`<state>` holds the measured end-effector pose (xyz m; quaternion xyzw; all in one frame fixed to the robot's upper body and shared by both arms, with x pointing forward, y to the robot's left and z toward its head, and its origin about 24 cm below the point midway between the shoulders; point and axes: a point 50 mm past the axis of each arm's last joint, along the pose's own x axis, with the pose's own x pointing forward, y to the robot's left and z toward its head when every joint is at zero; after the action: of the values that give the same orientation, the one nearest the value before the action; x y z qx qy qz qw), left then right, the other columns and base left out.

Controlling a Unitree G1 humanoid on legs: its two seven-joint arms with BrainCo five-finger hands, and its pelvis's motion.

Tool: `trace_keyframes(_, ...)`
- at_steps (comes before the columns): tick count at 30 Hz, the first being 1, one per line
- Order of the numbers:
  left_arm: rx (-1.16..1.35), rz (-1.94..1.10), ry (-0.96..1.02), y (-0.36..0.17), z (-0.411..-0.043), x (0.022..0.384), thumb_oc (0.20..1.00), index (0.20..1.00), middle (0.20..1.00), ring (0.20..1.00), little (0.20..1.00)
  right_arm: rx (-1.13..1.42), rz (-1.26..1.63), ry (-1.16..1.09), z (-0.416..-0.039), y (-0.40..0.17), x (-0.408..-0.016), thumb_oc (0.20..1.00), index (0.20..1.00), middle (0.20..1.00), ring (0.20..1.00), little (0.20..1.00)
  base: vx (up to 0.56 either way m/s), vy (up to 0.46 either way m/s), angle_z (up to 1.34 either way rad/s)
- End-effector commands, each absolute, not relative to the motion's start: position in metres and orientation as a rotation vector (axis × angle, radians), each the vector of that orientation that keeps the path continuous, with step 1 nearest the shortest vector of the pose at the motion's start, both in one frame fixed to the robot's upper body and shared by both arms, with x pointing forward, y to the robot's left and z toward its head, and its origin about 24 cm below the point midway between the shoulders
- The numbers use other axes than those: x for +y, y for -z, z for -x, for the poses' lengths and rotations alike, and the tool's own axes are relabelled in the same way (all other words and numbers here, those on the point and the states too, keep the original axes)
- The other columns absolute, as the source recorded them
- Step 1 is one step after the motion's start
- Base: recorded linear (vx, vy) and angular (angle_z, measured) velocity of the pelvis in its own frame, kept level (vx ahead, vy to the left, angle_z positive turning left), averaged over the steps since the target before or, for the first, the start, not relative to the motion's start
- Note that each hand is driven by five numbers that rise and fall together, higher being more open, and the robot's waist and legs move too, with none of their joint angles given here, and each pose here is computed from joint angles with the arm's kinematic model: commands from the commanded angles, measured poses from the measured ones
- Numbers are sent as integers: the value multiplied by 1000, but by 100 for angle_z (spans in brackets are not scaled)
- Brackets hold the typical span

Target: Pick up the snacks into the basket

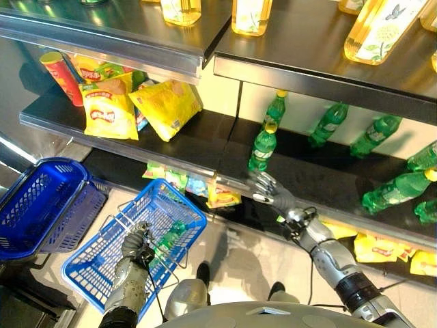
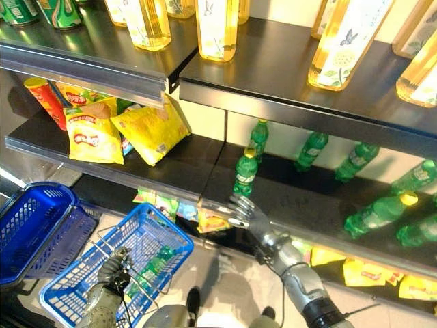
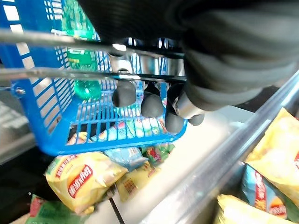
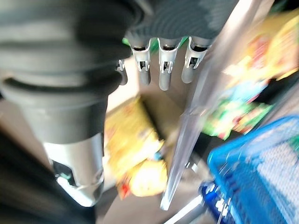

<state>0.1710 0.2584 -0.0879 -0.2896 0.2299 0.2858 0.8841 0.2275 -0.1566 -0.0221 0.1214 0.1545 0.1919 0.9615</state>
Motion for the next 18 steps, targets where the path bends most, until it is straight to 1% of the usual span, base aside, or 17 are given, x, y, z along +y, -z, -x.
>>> trace_keyframes(1,139,476,-496,26,-221,282,200,200,200,200,200,177,-218,-375,-240,-2,-165,1000,1000,1000,1000,1000,7,-10,-5)
trace_keyframes(6,156,548,-562,38,-202,283,200,200,200,200,200,181,-162,-306,-238,1,-179,1000,1000,1000,1000,1000,17,-52,-27)
trace_keyframes(10,138,578,-541,37,-201,277,200,200,200,200,200,137,-134,-318,-242,-10,-186,1000,1000,1000,1000,1000,-66,-11,-22)
trace_keyframes(15,107,601,-547,32,-208,275,200,200,200,200,200,81,-82,-281,-234,-23,-202,1000,1000,1000,1000,1000,-43,174,-13)
trace_keyframes(18,116,591,-535,31,-214,272,200,200,200,200,200,112,-30,-242,-226,-18,-214,1000,1000,1000,1000,1000,7,234,24)
